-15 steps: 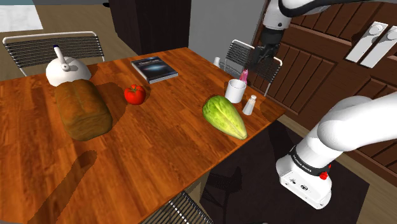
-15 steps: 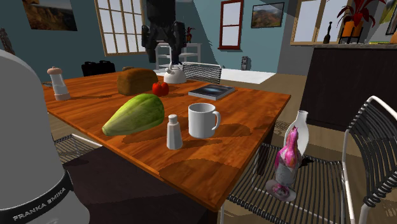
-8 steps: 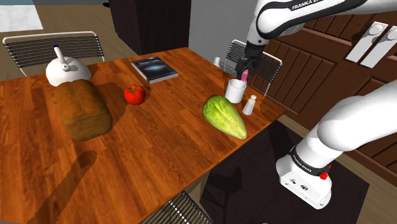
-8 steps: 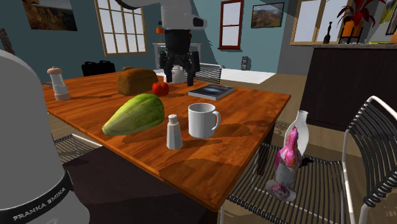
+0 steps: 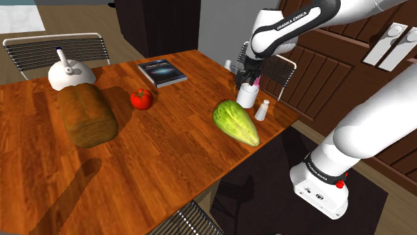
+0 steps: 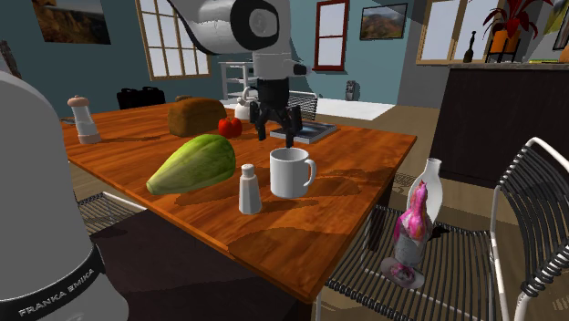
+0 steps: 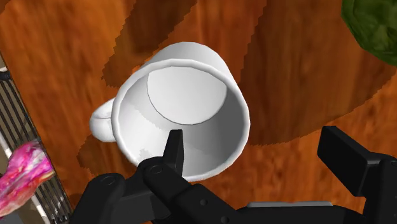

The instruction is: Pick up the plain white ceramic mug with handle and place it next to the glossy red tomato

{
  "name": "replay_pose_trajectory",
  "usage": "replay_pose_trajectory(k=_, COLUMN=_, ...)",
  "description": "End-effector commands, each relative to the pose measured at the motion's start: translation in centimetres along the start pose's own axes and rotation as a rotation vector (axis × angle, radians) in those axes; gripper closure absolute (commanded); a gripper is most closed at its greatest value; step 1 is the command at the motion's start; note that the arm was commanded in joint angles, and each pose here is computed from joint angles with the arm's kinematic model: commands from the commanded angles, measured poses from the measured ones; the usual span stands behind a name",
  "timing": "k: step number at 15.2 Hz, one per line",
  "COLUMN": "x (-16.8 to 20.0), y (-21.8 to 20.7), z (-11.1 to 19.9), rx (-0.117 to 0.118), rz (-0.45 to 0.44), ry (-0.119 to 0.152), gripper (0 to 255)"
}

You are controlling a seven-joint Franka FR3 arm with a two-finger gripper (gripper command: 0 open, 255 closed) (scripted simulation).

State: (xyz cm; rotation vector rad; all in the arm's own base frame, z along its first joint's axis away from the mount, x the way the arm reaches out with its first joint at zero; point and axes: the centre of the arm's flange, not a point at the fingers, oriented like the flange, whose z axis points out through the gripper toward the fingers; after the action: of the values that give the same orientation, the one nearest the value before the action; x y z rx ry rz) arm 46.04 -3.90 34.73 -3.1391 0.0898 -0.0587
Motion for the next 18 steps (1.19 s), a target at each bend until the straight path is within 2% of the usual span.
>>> replay_pose_trajectory(k=1, x=0.1, y=0.1, z=1.2, rx=0.000, rz=0.001, ry=0.003, gripper=0)
replay_pose_trajectory(k=6, x=0.1, y=0.1, z=3.6, rx=0.000, rz=0.001, ry=0.003, gripper=0)
replay_pose_trajectory(k=14, x=0.1, y=0.1, z=3.6, rx=0.000, rz=0.001, ry=0.003, gripper=0)
replay_pose_trajectory(k=15, x=0.1, y=0.1, z=3.6, rx=0.000, rz=0.001, ry=0.003, gripper=255)
replay_pose_trajectory(k=18, x=0.1, y=0.1, z=3.6, rx=0.000, rz=0.001, ry=0.003, gripper=255)
